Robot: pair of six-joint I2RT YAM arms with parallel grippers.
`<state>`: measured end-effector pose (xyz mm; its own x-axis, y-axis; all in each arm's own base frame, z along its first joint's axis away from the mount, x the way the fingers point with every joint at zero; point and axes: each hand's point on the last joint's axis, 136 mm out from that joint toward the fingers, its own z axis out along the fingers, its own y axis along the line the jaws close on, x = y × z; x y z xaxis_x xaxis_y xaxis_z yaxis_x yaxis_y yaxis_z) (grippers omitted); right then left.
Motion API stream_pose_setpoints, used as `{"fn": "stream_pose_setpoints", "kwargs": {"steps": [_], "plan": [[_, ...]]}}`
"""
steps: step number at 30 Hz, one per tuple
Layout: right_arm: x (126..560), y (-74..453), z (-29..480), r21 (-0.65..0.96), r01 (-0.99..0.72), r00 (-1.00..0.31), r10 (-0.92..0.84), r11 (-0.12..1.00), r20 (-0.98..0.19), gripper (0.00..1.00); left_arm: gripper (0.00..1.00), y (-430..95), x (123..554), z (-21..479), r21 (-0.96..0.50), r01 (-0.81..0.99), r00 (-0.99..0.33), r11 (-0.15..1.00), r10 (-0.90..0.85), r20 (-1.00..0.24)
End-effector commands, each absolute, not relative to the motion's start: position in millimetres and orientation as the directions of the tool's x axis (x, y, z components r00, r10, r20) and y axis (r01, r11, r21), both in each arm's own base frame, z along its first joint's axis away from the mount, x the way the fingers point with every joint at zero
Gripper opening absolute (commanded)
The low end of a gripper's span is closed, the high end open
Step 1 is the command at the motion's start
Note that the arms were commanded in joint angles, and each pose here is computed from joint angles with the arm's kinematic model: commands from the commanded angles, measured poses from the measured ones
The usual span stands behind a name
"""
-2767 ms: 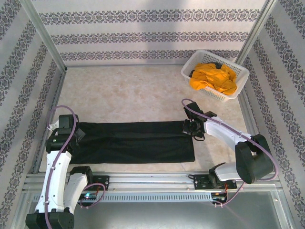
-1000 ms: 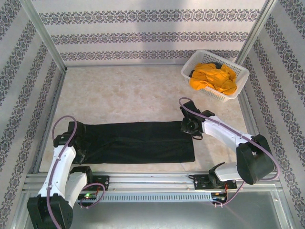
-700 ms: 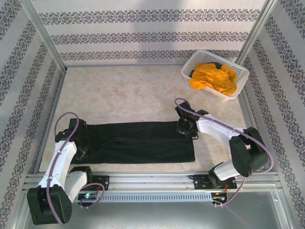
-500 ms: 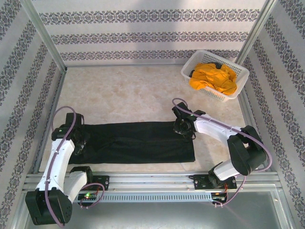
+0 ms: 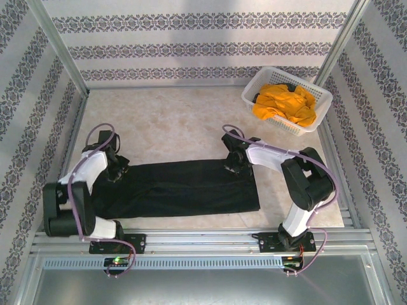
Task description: Fold and stack the t-shirts
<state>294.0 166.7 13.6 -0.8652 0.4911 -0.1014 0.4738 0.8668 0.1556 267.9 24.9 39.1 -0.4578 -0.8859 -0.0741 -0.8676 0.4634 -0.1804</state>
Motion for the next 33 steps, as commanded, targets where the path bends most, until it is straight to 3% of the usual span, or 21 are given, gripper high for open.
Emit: {"fn": "stream_pose_setpoints", "kwargs": {"steps": [1, 9, 13, 17, 22, 27, 33], "plan": [[285.5, 141.6, -3.7, 0.02, 0.527, -0.849, 0.527, 0.85, -0.043, 0.2, 0.29, 6.5, 287.7, 20.5, -0.264, -0.831, -0.507, 0.489, -0.862, 0.001], [329.5, 100.8, -4.5, 0.015, 0.61, -0.792, 0.61, 0.792, -0.01, 0.22, 0.32, -33.6, 347.5, 10.6, -0.446, -0.747, -0.595, 0.493, -0.795, 0.119], [378.5, 96.7, -2.0, 0.116, 0.615, -0.786, 0.618, 0.78, 0.017, 0.23, 0.36, -31.6, 374.5, 28.4, -0.472, -0.72, -0.613, 0.509, -0.786, 0.087], [406.8, 103.7, 30.9, 0.121, 0.515, -0.849, 0.524, 0.849, -0.065, 0.22, 0.41, -9.9, 369.7, 62.9, -0.388, -0.71, -0.632, 0.588, -0.775, -0.018], [399.4, 120.2, 63.6, 0.199, 0.443, -0.861, 0.477, 0.874, -0.176, 0.3, 0.42, 38.7, 365.6, 95.5, -0.367, -0.705, -0.596, 0.607, -0.787, -0.159], [380.2, 150.9, 78.9, 0.295, 0.348, -0.884, 0.416, 0.89, -0.214, 0.34, 0.38, 58.3, 365.3, 82.6, -0.338, -0.707, -0.614, 0.621, -0.776, -0.142], [369.0, 184.7, 72.7, 0.378, 0.27, -0.917, 0.356, 0.886, -0.179, 0.33, 0.28, 67.5, 369.4, 58.4, -0.365, -0.705, -0.613, 0.608, -0.781, -0.116]]}}
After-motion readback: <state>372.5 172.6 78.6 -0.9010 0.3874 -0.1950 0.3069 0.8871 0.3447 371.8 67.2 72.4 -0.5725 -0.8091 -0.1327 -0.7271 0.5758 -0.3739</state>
